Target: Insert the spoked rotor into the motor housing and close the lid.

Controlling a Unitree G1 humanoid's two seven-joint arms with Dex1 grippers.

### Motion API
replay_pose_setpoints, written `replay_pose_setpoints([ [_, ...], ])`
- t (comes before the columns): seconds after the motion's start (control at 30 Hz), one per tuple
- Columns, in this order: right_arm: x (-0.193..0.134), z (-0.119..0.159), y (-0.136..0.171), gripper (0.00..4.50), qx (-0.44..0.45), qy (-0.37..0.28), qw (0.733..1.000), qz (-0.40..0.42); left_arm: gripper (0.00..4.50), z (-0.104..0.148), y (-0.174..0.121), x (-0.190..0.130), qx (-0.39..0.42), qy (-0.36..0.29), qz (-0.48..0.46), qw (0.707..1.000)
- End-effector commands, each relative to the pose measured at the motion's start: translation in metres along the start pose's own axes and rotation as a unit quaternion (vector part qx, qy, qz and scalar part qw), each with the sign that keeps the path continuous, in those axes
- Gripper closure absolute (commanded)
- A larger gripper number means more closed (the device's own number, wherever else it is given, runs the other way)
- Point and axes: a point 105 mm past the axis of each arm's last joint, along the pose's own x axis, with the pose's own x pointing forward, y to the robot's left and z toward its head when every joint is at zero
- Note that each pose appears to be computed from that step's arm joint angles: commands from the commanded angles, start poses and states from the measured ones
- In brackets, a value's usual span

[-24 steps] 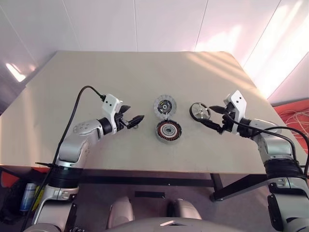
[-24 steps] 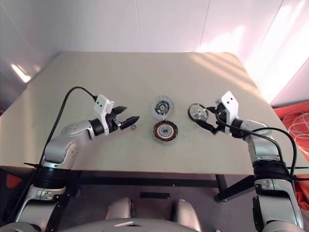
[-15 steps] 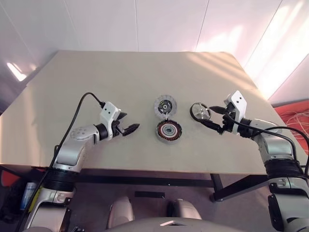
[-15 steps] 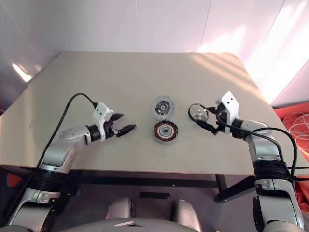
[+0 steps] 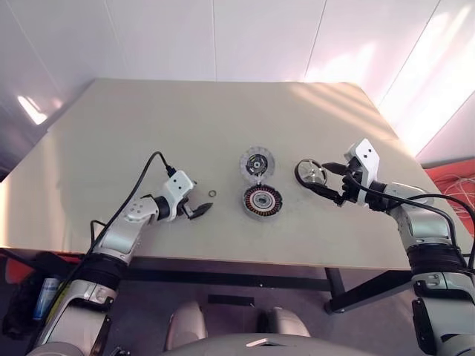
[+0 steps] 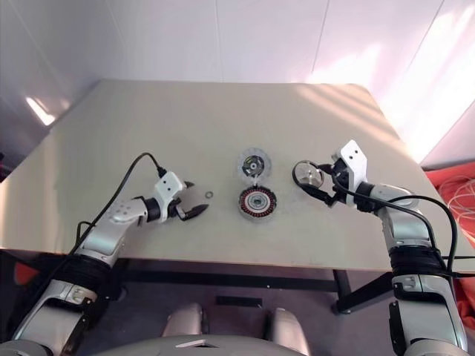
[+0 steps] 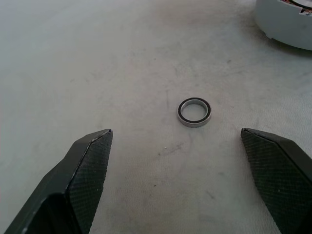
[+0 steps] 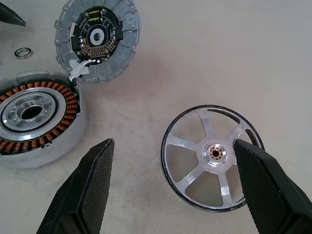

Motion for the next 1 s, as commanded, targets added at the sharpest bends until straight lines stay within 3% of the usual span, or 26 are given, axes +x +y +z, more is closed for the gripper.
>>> replay_pose_setpoints([
  [0.03, -0.006, 0.017, -0.003, 0.11, -0.025, -0.022, 0.999, -0.008, 0.02, -0.005, -0.015, 0.006, -0.025, -0.001, -0.033, 0.999],
  [0.27, -0.006, 0.017, -0.003, 0.11, -0.026, -0.020, 0.999, -0.009, 0.02, -0.015, -0.031, 0.008, -0.104, -0.006, -0.060, 0.993],
  [0.53, -0.006, 0.016, -0.003, 0.11, -0.027, -0.017, 0.999, -0.005, 0.02, -0.009, -0.045, 0.008, -0.134, -0.015, -0.100, 0.986],
  [1.0, -0.010, 0.018, -0.007, 0.11, -0.033, -0.011, 0.999, -0.007, 0.02, 0.003, -0.044, 0.021, -0.094, -0.021, -0.088, 0.991],
])
